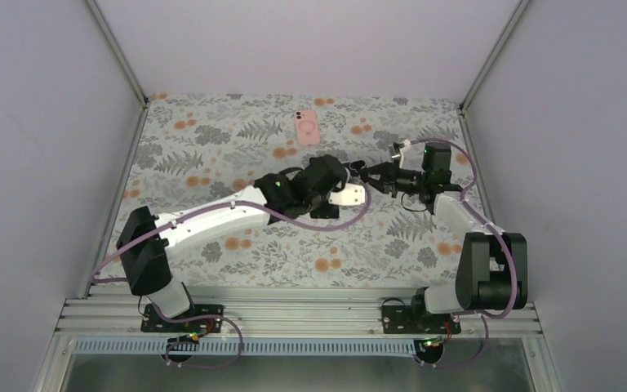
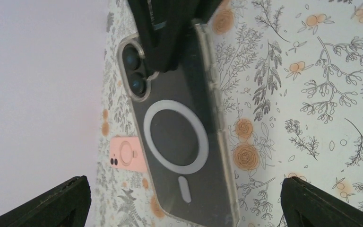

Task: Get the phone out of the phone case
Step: Adjust the phone.

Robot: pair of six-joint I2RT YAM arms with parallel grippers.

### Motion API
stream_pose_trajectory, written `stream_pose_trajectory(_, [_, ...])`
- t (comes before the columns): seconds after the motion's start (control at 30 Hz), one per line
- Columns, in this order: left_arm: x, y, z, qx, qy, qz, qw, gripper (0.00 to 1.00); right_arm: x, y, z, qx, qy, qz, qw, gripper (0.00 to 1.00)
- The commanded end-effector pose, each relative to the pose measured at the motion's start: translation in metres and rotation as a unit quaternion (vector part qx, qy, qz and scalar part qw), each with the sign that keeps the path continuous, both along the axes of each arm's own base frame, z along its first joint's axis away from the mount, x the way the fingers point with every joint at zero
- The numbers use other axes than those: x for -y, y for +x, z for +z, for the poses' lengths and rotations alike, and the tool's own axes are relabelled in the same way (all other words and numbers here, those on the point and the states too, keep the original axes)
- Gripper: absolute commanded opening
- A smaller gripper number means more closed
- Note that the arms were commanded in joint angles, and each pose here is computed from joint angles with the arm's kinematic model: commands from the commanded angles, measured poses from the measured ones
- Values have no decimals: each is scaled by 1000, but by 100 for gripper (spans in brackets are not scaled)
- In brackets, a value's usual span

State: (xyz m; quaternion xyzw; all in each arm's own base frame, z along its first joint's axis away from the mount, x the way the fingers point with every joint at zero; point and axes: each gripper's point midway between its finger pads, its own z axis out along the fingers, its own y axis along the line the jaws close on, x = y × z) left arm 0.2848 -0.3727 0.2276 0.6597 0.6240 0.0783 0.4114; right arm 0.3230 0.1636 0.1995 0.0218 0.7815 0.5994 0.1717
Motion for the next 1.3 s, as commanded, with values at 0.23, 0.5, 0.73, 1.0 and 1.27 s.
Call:
stream_pose_trajectory(0.23, [9, -10, -3, 149, 52, 12, 987, 100, 1, -24, 16, -76, 74, 31, 994, 4])
stream_pose_trajectory(0.5, [4, -4, -13, 182, 82, 31, 979, 93, 0, -35, 13, -116, 92, 31, 989, 4])
stream_pose_trajectory(0.73, [5, -3, -20, 178, 91, 31, 979, 83, 0, -37, 10, -132, 97, 27, 986, 4])
stream_pose_trajectory(1.0, [6, 0, -35, 196, 111, 21, 974, 73, 0, -40, 9, -137, 100, 25, 985, 4])
stream_pose_trajectory(1.27, [5, 5, -32, 221, 111, 31, 968, 45, 0, -40, 7, -143, 101, 27, 984, 4])
